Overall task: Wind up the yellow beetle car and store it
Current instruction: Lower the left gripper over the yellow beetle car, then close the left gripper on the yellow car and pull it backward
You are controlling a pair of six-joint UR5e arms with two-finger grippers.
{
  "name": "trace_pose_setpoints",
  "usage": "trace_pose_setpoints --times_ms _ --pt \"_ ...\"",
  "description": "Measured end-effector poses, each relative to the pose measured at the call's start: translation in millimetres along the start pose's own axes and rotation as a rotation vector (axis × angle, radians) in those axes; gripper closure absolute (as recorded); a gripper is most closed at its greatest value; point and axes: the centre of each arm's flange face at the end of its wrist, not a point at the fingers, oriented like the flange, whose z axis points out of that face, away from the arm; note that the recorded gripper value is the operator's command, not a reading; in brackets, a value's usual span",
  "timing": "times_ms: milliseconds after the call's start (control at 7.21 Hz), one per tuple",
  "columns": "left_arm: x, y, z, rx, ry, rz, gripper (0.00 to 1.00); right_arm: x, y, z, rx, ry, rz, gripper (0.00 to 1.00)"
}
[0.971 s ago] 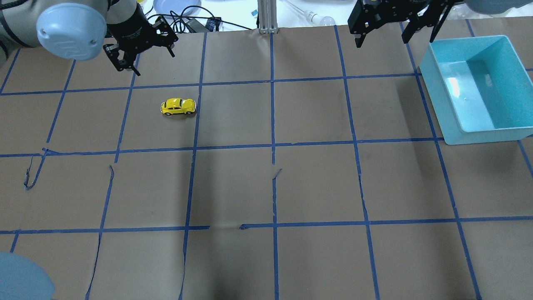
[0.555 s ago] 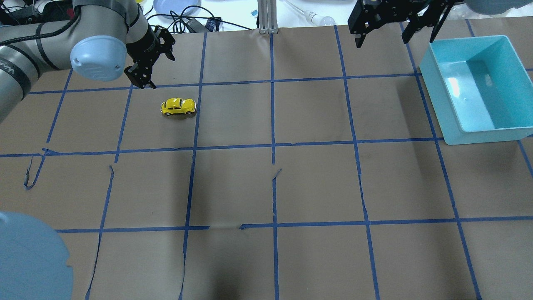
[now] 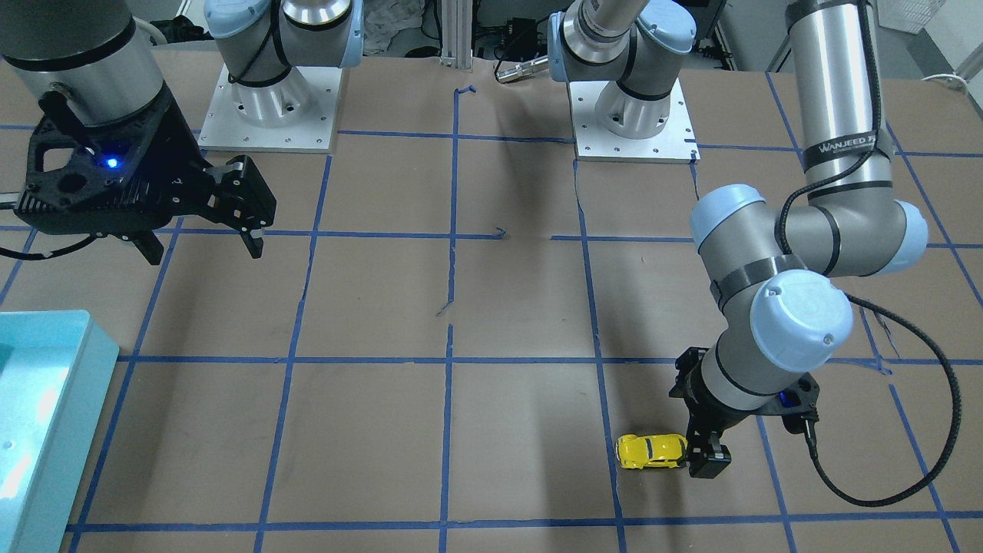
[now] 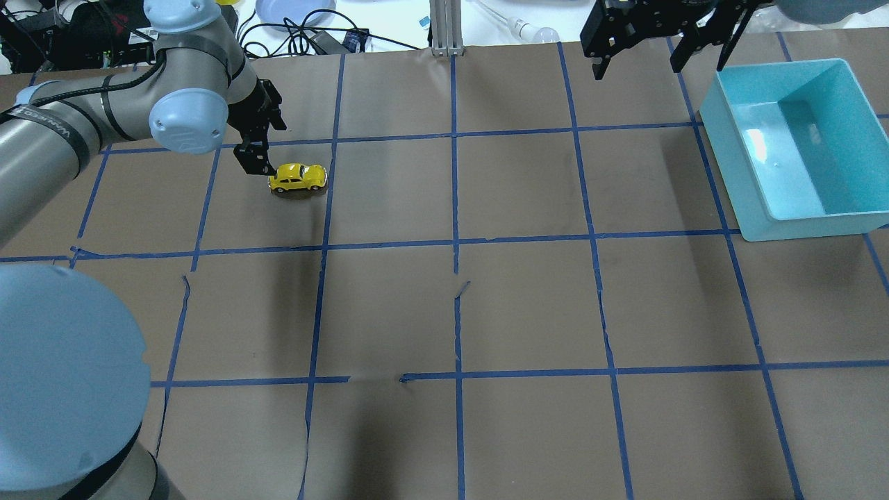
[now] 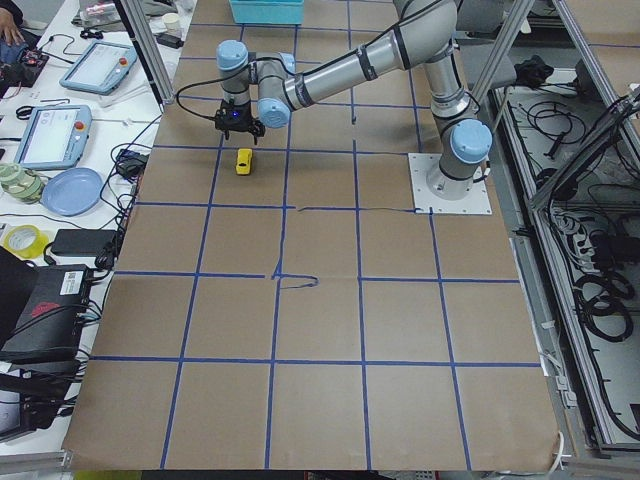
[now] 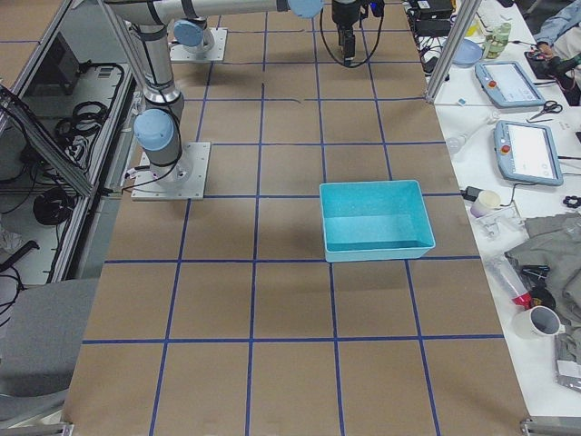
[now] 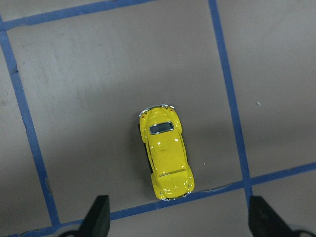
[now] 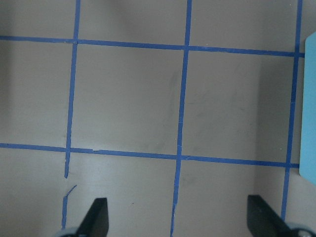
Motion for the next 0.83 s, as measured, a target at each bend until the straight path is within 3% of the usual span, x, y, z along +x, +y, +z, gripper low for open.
trace_pose_setpoints --times_ms 277,832 --pt "5 -1 32 -0.008 -0.017 -0.058 0.00 0 0 0 -0.001 0.001 -0.001 0.00" --pt "6 -1 67 -0.007 -0.056 -0.070 0.00 0 0 1 -0.001 -0.002 0.000 0.00"
